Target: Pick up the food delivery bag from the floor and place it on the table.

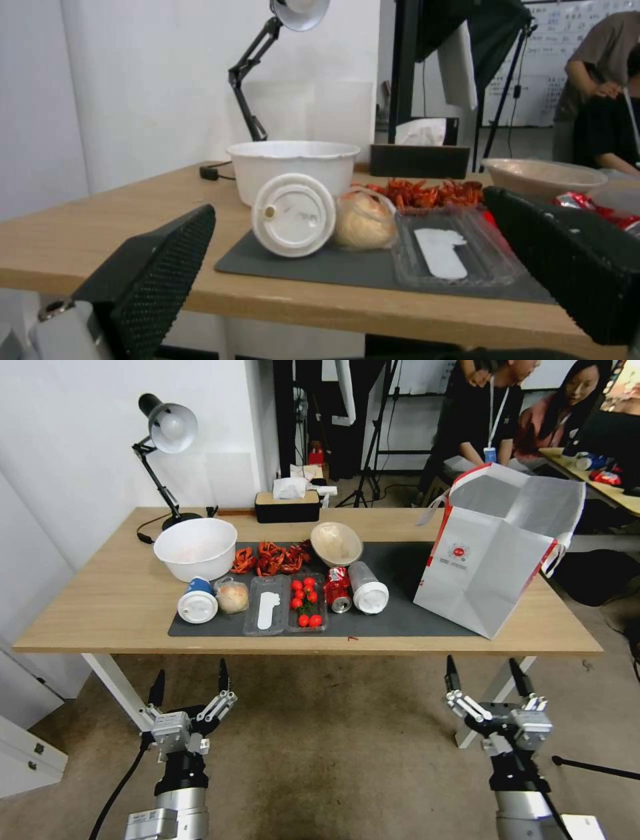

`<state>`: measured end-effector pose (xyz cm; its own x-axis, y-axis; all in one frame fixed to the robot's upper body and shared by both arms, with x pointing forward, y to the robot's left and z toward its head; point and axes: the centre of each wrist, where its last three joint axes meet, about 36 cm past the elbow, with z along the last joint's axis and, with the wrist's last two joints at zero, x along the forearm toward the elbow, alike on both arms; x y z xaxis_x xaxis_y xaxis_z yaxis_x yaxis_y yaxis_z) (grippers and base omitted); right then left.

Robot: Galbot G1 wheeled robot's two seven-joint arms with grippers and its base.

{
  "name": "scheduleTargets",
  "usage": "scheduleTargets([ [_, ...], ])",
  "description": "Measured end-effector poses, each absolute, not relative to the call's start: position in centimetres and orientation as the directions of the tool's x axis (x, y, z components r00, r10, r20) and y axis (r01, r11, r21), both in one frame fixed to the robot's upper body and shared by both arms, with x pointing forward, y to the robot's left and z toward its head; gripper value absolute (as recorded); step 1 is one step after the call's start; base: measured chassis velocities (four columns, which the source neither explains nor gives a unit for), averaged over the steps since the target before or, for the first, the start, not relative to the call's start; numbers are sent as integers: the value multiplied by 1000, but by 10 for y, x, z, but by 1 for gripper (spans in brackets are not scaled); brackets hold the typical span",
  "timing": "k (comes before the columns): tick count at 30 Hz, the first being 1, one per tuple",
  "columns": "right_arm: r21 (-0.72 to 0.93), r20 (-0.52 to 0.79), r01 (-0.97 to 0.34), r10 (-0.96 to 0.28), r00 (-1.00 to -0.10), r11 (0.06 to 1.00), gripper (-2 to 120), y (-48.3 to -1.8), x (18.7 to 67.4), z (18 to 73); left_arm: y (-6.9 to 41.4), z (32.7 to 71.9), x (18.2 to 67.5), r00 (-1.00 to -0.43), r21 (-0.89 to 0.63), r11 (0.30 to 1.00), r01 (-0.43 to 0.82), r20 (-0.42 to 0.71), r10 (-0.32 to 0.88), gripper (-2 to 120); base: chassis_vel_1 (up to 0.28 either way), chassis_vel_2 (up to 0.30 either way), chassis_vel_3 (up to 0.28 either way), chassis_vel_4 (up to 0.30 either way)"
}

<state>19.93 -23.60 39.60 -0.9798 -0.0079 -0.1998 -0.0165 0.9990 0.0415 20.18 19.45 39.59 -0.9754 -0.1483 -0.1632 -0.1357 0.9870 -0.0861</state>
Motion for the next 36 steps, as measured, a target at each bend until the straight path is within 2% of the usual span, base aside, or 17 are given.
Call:
scheduleTargets([
  [16,32,-220,-79,-70,-973,996,100,-234,201,385,194,386,200,-981,-82,992,-93,-160,-105,100,0,0,0,0],
  [36,30,-223,-82,-73,-972,996,100,-235,202,385,194,385,200,-982,-82,993,-90,-160,-102,100,0,0,0,0],
])
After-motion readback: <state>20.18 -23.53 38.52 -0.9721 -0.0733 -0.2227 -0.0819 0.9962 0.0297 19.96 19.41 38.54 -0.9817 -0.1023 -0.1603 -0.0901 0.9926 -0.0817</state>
